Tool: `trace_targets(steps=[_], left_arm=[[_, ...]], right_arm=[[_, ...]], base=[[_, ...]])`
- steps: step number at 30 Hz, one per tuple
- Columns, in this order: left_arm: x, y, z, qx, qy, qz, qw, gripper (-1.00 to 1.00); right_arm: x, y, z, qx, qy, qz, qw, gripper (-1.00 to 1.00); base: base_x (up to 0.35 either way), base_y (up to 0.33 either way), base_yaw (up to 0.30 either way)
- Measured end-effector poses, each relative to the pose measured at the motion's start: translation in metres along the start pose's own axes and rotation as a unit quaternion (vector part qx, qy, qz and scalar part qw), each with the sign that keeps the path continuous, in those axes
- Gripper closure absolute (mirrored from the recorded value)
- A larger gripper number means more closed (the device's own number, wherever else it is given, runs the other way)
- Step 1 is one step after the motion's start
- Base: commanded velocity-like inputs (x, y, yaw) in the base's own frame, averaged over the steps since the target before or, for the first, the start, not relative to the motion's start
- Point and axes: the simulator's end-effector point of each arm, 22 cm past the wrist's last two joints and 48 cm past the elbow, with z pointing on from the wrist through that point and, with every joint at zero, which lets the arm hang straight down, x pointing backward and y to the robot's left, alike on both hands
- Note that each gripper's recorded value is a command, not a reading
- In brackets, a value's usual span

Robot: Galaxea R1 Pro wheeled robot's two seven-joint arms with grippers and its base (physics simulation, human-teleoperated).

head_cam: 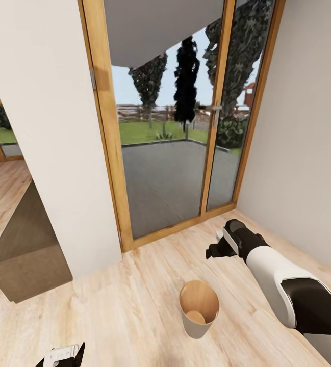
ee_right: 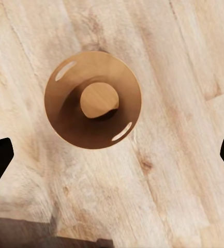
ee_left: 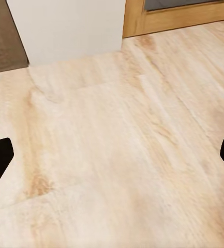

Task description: Put the three can of soda from the living room inside the tash can in the kitchen.

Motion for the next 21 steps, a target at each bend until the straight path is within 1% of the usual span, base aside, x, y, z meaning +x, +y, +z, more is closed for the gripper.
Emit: trace_targets(steps=[21], left_arm=[[0.04, 0.003, 0.017, 0.001, 0.0, 0.001, 1.0, -1.0]], right_arm=[[0.021, 0.0, 0.038, 0.0, -0.001, 0.0, 1.0, -1.0]], base=[[0.0, 0.0, 0.0]])
